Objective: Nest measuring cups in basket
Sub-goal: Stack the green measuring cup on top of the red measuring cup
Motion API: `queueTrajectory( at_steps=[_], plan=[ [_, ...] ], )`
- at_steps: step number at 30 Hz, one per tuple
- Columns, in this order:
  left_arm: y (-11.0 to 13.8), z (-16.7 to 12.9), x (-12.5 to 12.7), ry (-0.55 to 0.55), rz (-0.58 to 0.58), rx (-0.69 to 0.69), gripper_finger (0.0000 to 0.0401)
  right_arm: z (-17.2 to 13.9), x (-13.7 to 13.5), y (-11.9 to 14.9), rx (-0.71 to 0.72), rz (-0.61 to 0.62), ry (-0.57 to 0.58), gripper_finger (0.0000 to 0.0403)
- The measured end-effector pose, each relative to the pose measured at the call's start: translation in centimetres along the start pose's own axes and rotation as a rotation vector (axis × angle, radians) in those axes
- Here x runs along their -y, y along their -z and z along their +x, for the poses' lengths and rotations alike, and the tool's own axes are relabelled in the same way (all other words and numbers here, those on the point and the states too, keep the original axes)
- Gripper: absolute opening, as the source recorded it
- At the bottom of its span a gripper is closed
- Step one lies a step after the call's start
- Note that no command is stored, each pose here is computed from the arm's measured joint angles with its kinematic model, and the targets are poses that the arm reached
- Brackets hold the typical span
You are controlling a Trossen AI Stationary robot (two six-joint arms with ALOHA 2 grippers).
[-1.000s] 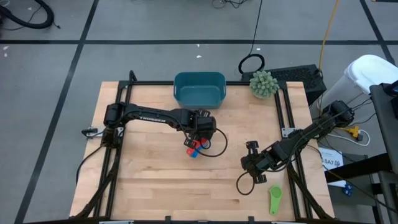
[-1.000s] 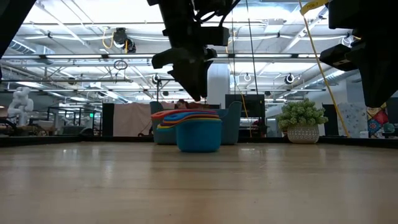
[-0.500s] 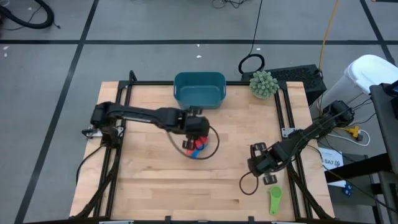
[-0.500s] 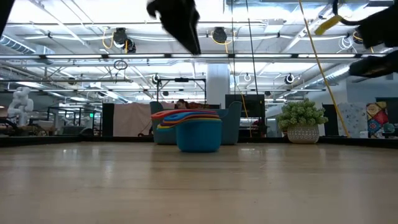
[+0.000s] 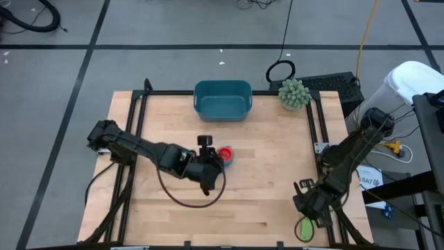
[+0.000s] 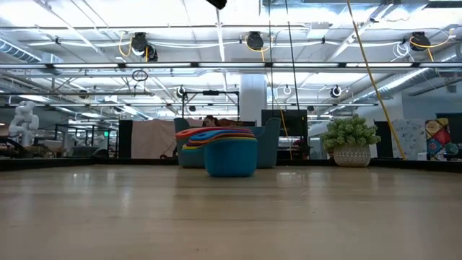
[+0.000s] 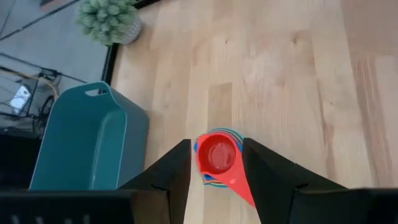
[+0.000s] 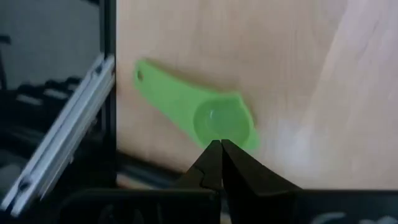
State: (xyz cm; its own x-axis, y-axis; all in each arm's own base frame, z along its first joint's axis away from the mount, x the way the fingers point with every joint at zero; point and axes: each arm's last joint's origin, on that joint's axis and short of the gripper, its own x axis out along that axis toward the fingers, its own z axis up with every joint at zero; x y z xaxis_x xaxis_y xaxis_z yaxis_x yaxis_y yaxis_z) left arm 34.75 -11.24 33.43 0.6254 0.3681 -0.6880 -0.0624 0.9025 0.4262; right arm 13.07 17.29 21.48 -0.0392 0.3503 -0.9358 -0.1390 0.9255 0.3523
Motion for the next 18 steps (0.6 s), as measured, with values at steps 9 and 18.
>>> queueTrajectory(
  at_steps=[9, 18],
  plan=[
    [0.1, -1.3, 1.8, 0.001, -0.002, 0.031, 0.0147, 2.7, -1.2, 0.0, -0.01, -0.018, 0.097, 0.0039],
    [0.4, -2.4, 3.3, -0.011, 0.011, 0.053, 0.0147, 3.6, -1.0, -0.4, 0.018, 0.0, 0.176, 0.0154]
  ],
)
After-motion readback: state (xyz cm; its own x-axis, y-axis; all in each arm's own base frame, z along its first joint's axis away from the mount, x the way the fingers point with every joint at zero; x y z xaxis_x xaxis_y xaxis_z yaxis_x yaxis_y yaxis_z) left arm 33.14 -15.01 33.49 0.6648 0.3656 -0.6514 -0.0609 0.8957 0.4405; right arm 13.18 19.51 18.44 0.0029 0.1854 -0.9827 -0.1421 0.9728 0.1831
